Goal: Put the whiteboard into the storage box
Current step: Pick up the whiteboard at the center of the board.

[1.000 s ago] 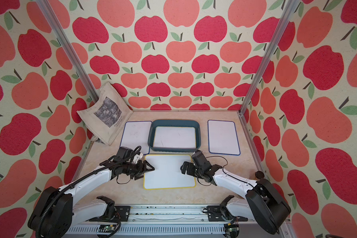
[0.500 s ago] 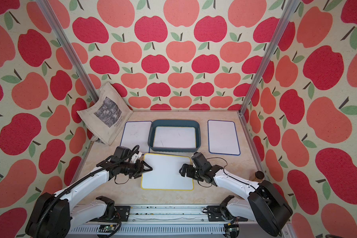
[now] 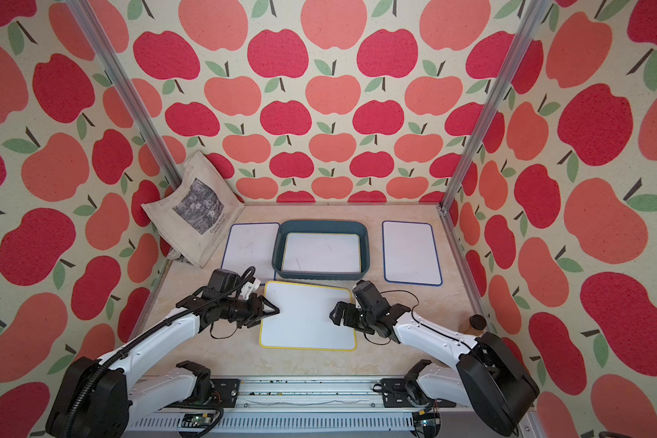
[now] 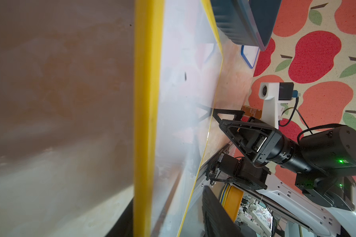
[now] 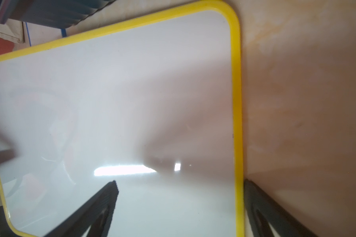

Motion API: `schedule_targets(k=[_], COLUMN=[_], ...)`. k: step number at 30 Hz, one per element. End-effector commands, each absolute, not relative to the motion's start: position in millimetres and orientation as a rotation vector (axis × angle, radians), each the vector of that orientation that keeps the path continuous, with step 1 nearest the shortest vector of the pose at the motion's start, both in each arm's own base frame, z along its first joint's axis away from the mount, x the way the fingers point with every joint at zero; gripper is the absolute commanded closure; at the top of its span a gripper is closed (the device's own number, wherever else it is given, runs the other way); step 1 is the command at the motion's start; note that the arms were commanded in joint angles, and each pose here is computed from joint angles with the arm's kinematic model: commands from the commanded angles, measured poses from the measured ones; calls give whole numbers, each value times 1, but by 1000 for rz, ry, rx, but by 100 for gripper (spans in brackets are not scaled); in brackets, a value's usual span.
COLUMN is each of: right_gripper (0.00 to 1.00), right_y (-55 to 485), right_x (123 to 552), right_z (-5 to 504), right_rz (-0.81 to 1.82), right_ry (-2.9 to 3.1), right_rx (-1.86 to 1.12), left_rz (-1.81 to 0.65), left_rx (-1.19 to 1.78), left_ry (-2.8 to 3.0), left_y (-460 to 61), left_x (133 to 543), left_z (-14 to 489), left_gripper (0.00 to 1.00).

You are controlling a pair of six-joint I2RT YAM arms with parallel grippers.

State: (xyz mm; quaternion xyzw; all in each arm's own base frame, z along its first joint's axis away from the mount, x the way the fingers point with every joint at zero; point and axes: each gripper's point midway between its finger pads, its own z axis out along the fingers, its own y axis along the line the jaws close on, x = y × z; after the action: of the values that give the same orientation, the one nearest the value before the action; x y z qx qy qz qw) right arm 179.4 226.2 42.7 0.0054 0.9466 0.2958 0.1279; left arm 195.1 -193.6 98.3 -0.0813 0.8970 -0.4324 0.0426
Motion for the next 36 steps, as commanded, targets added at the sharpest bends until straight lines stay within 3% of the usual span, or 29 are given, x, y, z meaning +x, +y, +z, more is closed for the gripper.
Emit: schedule_targets(k=[1, 9, 15, 22, 27, 36], right_gripper=[1, 1, 1, 1, 1, 1], right_y=[213, 215, 215, 214, 215, 218], right_x=[148, 149, 150, 150, 157, 167], right_z=[15, 14, 13, 12, 16, 25], right_rz=[837, 840, 838, 827, 814, 820], right_ry=[2917, 2914, 2910, 2912, 2885, 2849], right_rx=[62, 53, 55, 55, 43, 14], left_rz=[-1416, -1425, -1401, -1356, -1315, -1244], left_rx=[-214, -233, -267, -266, -266, -253], left_ry=[2697, 2692, 2714, 2757, 2790, 2823], left_y=[-201, -204, -205, -204, -201, -193], left_x=[196, 195, 192, 188, 187, 183], left_z=[110, 105, 97, 93, 94, 100], left_gripper=[58, 58, 68, 73, 83, 86])
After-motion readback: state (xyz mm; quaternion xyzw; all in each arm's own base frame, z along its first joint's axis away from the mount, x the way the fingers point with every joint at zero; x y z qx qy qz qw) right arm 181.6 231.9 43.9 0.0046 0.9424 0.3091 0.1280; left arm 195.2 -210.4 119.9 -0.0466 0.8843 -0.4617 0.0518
